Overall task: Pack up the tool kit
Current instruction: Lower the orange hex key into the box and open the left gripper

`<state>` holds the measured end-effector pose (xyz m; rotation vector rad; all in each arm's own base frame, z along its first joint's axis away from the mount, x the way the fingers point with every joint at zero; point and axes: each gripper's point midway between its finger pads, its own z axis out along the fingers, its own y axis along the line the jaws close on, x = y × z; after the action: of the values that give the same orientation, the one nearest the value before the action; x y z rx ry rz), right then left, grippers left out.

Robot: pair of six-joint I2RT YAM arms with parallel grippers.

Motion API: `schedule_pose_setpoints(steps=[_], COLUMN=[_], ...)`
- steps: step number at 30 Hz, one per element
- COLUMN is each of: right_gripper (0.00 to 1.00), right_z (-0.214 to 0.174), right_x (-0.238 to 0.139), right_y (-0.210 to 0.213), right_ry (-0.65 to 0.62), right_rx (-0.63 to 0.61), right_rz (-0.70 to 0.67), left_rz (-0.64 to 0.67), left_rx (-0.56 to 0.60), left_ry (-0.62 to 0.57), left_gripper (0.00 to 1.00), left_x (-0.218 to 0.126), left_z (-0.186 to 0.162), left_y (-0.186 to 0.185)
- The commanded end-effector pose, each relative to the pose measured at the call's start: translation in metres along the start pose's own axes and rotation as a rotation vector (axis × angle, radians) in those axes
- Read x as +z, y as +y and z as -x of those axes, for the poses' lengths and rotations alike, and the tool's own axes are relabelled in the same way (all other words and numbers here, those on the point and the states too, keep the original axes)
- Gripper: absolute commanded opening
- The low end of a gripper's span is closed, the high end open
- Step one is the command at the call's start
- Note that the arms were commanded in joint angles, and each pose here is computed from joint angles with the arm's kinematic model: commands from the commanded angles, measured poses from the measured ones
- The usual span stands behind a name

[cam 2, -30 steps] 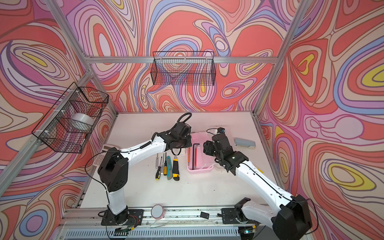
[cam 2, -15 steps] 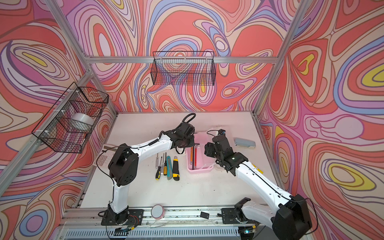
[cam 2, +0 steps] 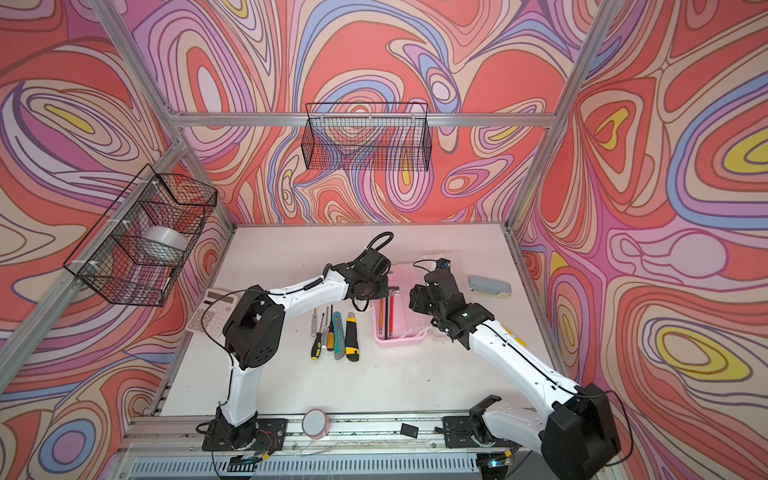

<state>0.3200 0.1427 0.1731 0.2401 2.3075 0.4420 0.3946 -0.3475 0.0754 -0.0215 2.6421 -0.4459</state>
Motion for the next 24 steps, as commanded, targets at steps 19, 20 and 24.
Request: schedule_pose_setpoints(steps=[19,20,24], right_gripper=[0.64,0.64,0.65], right_z=[0.013,0.013,0.015], right_x=[0.003,0.002,-0.001], right_y=[0.005,0.005,0.006], right_ry=[-0.023,-0.024,-0.032], right_rx=[-0.010,-0.010,-0.011], right_rz=[0.014,0.014,0.021], left_rz=[0.146,0.144,0.136], left_rx=[0.045,0.046,0.053], left_ry=[0.054,0.056,0.050], left_gripper=[0.19,0.23,0.31], left_x=[0.022,0.022,0.020], left_z=[-0.009,-0.009,-0.009], left_y=[0.022,0.023,0.021])
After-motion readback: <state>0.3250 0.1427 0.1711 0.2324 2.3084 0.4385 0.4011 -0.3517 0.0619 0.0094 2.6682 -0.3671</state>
